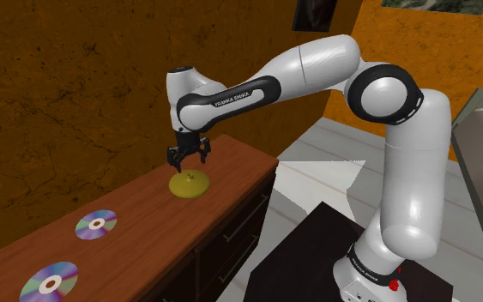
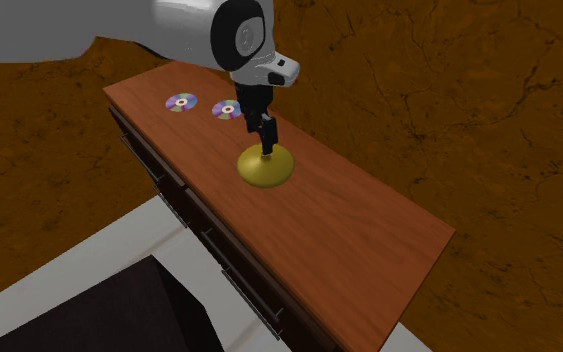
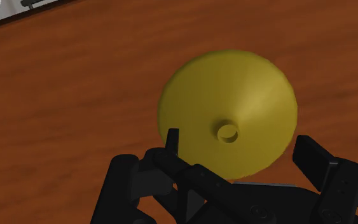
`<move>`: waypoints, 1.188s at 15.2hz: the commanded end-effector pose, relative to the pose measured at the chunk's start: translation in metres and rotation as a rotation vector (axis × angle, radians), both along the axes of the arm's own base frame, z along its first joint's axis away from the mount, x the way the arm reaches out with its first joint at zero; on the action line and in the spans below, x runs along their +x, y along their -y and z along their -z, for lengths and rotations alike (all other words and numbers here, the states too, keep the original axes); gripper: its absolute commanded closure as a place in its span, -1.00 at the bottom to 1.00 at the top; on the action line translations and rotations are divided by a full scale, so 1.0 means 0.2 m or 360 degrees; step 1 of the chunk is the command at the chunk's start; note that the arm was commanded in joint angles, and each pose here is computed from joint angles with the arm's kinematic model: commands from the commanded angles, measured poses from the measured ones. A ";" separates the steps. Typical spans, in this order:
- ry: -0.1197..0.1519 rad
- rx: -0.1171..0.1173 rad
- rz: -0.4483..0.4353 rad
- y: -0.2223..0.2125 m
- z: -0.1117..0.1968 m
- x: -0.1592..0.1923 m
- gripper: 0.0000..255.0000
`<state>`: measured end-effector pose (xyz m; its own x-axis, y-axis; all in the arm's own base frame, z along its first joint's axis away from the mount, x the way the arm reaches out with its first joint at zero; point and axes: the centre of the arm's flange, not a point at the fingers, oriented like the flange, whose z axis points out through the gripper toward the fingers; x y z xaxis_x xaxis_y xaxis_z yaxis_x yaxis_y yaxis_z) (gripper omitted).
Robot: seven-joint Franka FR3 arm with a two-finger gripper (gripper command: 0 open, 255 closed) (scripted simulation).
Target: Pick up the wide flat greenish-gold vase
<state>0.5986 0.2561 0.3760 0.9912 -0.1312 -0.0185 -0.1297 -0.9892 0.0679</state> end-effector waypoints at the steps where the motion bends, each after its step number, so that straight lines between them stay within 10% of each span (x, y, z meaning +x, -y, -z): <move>1: 0.0001 0.0000 0.0001 -0.01 0.06 0.01 -1.00; 7: 0.0001 0.0000 0.0001 -0.01 0.18 0.01 -1.00; 8: 0.0001 0.0000 0.0001 -0.01 0.18 0.01 1.00; 18: 0.0001 0.0000 0.0001 -0.01 0.15 0.01 1.00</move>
<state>0.6004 0.2583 0.3425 0.9911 -0.1316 -0.0178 -0.1302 -0.9892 0.0675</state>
